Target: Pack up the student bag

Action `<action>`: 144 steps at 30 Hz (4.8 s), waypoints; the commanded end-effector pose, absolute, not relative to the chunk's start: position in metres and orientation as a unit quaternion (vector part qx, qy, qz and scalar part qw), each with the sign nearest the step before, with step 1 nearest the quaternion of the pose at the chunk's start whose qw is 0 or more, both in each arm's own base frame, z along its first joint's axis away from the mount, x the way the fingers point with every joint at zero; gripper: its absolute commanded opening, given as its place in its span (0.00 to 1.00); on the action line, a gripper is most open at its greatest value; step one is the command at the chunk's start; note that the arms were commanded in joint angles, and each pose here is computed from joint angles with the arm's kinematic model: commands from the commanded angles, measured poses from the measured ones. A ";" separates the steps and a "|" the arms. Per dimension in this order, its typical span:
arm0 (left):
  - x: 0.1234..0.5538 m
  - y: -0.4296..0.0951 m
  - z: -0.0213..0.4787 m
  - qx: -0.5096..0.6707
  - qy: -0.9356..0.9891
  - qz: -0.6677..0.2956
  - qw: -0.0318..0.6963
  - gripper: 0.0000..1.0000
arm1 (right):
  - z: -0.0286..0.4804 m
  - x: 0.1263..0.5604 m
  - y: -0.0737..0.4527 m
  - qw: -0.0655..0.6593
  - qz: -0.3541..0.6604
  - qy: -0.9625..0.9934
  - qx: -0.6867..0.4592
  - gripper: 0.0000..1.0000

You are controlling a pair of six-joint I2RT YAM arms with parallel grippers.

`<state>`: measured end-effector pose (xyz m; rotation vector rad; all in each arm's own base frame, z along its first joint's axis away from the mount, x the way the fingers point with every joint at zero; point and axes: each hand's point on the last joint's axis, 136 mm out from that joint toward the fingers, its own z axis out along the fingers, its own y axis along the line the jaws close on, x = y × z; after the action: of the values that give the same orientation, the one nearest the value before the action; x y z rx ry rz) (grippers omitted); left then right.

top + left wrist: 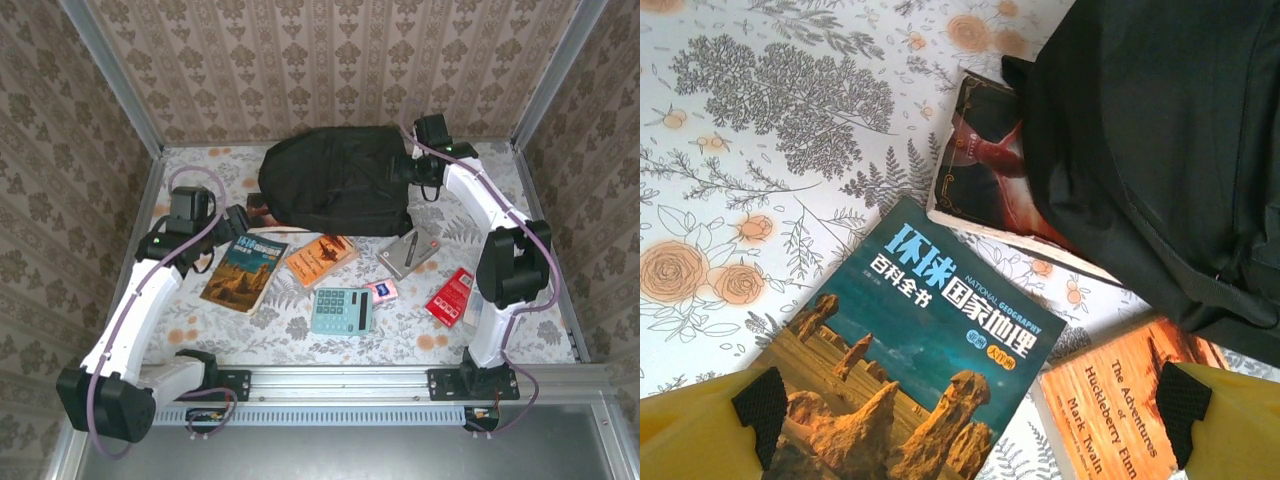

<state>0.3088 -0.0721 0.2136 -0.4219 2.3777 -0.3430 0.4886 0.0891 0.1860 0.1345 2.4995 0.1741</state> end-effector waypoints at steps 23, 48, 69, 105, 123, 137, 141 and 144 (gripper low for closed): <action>0.495 -0.149 0.131 -0.059 0.971 -0.105 0.206 0.69 | 0.153 0.381 0.174 0.267 0.196 0.937 0.115 0.70; 0.460 -0.174 0.223 -0.117 0.924 -0.261 0.253 0.00 | 0.098 0.439 0.180 0.236 0.152 0.954 0.101 0.32; 0.332 -0.264 0.184 -0.084 0.935 -0.302 0.169 0.05 | 0.136 0.445 0.136 0.268 0.122 0.948 0.118 0.61; 0.378 -0.326 0.195 -0.030 0.948 -0.271 0.162 0.67 | 0.111 0.452 0.197 0.131 0.349 0.885 0.279 0.34; 0.377 -0.332 0.156 -0.053 0.952 -0.276 0.120 0.65 | 0.168 0.455 0.220 0.299 0.532 0.777 0.157 0.00; 0.396 -0.365 0.155 -0.035 0.923 -0.367 0.110 0.59 | 0.181 0.443 0.224 0.336 0.607 0.708 0.135 0.00; 0.402 -0.367 0.157 -0.031 0.917 -0.380 0.117 0.55 | 0.180 0.442 0.224 0.333 0.608 0.708 0.135 0.00; 0.406 -0.370 0.157 -0.031 0.909 -0.399 0.114 0.48 | 0.180 0.441 0.225 0.330 0.611 0.707 0.132 0.00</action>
<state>0.3992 -0.3642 0.1594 -0.1036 2.6907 -1.0856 0.4473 0.2147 0.1533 0.4714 1.9333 1.5182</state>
